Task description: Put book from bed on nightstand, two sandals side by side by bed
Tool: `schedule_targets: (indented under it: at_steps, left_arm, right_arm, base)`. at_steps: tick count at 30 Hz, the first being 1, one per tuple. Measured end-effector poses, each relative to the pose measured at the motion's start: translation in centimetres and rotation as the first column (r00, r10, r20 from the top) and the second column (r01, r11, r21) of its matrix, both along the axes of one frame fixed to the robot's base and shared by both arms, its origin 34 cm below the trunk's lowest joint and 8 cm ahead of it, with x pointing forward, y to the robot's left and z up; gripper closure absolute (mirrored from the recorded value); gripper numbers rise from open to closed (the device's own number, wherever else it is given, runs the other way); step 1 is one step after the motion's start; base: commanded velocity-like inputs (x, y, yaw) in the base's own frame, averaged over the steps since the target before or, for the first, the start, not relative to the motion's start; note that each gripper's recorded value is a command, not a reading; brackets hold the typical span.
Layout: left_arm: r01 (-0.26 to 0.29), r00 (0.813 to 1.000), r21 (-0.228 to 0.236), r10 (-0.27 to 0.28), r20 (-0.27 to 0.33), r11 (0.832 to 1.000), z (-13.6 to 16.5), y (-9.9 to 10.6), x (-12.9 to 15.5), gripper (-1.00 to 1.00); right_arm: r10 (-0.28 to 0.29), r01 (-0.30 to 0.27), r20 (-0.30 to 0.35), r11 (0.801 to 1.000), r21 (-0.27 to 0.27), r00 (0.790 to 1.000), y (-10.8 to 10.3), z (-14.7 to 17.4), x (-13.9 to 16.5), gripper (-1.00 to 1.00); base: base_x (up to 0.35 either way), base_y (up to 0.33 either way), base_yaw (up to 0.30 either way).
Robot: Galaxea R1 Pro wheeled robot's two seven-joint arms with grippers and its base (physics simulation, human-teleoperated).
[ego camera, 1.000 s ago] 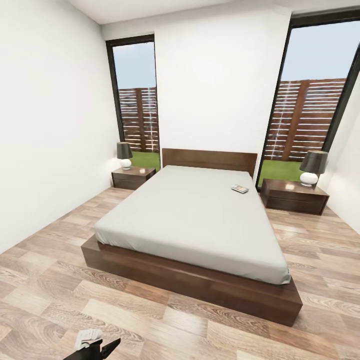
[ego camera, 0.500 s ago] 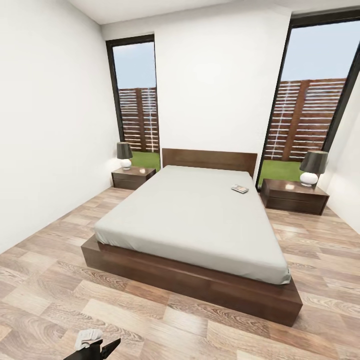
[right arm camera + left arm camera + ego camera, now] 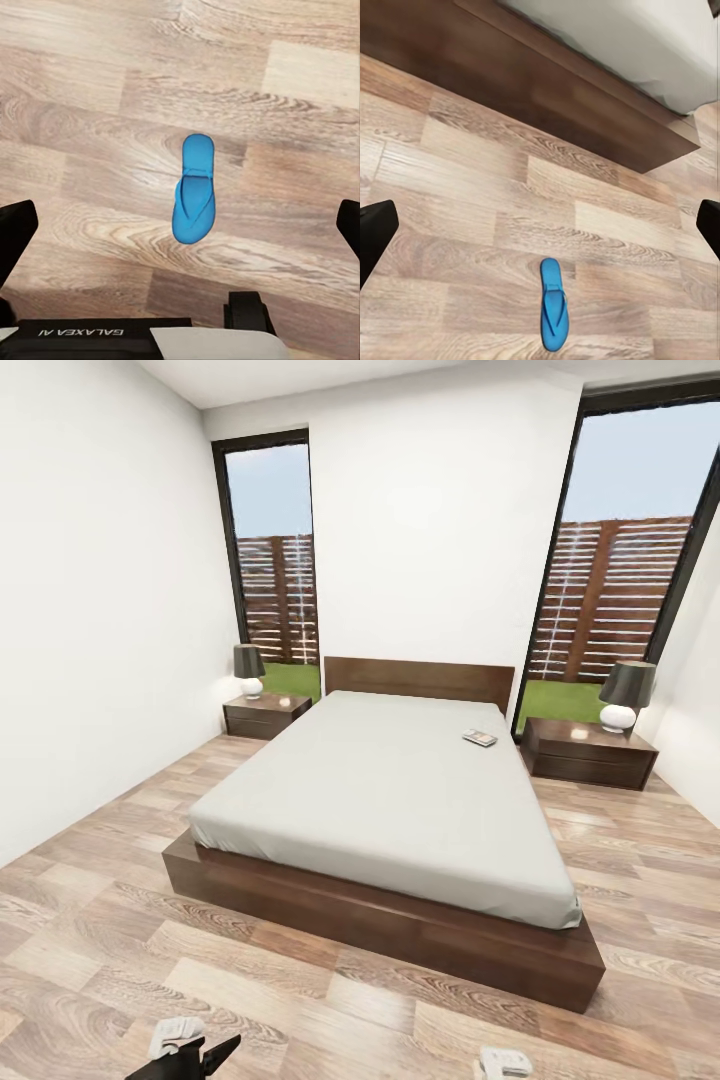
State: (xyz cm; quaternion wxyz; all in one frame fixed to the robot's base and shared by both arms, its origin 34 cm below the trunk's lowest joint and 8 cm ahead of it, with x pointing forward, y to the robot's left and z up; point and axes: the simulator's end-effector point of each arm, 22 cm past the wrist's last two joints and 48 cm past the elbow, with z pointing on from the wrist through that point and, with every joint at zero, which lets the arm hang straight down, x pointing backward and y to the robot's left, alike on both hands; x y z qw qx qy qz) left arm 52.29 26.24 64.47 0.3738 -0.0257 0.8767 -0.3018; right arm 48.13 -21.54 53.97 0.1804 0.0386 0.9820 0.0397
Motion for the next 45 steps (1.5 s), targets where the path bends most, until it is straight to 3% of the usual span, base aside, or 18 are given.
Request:
schedule_targets:
  at_steps: [13, 45]
  left_arm:
    - [0.000, 1.000, 0.002, 0.000, -0.001, 1.000, 0.0, 0.0, 0.0, -1.00]
    - [0.001, 1.000, -0.001, -0.001, 0.001, 1.000, -5.7, -0.3, -0.4, -1.00]
  right_arm:
    - [-0.003, 0.003, -0.002, 1.000, 0.001, 1.000, 0.0, -0.1, -0.1, -1.00]
    - [-0.002, 0.002, -0.004, 1.000, -0.001, 1.000, 0.1, -5.8, -0.6, -1.00]
  base:
    - [0.000, 0.000, 0.000]
    - [0.000, 0.000, 0.000]
